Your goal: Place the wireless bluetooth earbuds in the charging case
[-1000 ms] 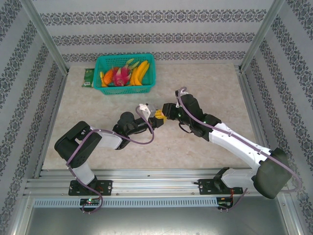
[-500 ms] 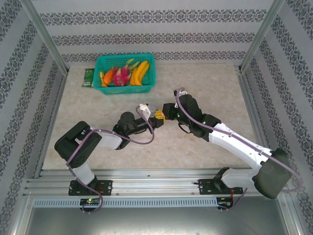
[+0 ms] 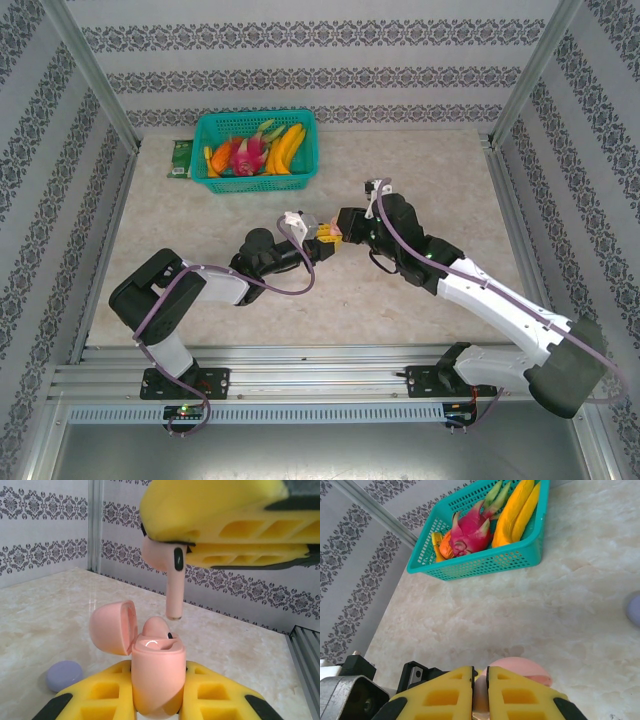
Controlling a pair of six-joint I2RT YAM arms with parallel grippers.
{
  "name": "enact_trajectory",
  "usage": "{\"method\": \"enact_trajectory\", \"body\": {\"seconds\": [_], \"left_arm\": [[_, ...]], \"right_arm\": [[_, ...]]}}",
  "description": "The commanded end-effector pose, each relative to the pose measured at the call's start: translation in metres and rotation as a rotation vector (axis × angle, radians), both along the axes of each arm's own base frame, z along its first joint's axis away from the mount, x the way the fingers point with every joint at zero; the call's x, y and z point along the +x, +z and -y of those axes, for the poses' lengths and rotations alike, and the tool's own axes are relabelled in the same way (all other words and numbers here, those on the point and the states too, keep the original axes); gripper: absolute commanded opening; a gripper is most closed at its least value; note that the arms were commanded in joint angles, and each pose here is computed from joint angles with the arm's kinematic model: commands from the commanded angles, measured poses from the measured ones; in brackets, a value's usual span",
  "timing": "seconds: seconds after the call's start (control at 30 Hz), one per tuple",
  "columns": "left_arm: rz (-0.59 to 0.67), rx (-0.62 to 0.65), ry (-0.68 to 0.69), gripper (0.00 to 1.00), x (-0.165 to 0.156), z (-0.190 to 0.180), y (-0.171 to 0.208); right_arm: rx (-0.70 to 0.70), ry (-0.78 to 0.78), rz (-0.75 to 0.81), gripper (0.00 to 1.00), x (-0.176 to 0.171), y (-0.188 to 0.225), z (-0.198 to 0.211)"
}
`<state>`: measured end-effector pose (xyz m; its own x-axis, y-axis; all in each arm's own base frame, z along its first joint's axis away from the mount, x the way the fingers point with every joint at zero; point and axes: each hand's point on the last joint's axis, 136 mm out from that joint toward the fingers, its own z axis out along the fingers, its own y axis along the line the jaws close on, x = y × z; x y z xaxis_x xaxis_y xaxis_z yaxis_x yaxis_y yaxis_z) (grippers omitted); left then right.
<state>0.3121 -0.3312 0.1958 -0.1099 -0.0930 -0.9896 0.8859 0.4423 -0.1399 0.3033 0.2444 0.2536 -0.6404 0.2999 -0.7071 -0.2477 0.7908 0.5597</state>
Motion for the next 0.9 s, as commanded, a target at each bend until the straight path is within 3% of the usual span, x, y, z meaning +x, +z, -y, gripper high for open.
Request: {"method": "enact_trajectory", "body": {"seconds": [0.0,0.7,0.87], "left_arm": [[0.092,-0.059,-0.044,0.0,-0.01,0.007,0.033],[0.108,-0.09,-0.055,0.0,-0.013,0.007,0.049],[0.101,-0.084,-0.052,0.0,-0.012,0.007,0.045]], "right_arm": [[0.011,-0.046,0.012,0.13,0.004,0.001,0.01],[0.004,-0.06,-0.016,0.12,0.005,-0.016,0.015],[0.018,-0.067,0.003,0.19,0.004,-0.006,0.017]]}}
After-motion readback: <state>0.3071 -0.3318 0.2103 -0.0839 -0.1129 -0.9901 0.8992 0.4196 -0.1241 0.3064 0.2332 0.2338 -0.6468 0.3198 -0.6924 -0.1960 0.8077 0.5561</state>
